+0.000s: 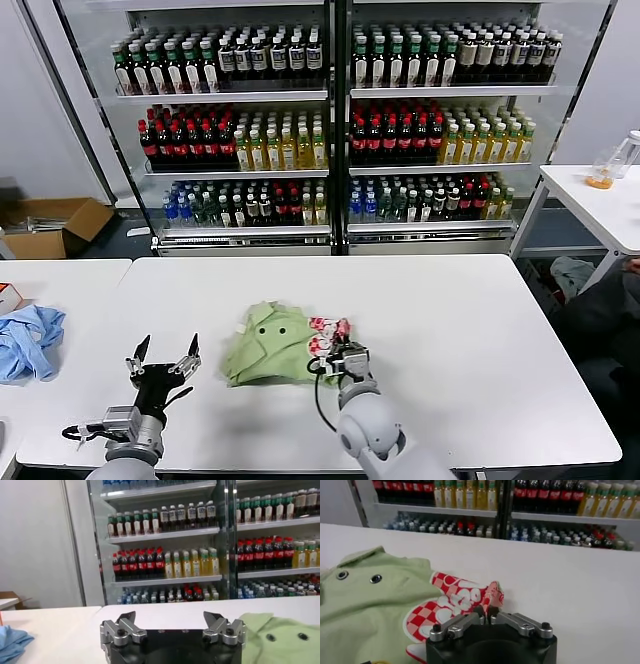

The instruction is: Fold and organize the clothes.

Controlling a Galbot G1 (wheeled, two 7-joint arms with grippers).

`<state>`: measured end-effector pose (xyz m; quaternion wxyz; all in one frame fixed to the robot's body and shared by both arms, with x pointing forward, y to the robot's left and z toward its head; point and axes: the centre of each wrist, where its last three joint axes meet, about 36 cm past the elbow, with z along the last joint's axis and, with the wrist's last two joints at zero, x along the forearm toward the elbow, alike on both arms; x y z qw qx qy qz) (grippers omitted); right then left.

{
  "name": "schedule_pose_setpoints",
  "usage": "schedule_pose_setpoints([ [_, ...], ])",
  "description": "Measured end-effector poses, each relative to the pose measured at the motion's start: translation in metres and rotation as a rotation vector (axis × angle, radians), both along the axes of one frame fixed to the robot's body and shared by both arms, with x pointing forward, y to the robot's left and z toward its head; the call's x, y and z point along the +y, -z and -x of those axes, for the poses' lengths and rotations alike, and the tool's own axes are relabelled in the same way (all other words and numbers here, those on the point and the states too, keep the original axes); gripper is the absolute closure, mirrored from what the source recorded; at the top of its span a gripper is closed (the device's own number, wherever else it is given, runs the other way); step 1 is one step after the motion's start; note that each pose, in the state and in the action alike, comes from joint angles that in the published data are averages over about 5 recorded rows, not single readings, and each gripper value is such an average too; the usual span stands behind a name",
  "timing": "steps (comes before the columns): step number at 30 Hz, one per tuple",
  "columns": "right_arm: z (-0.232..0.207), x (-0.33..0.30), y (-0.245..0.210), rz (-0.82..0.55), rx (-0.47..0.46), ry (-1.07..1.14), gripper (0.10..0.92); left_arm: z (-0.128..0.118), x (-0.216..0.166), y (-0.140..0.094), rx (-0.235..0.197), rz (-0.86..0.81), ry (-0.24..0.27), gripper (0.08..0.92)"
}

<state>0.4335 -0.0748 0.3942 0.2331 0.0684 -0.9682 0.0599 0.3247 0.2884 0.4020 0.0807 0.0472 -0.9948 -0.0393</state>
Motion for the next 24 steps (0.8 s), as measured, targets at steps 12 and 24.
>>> schedule_pose_setpoints([
  [12,-0.026,-0.074,-0.004,0.114,-0.079,-0.028,0.864,0.005,-0.010,-0.001,0.007,0.007,0.027,0.177],
  [24,0.018,-0.117,-0.009,0.038,-0.298,-0.050,0.538,0.019,-0.025,-0.007,0.001,0.042,0.072,0.177],
])
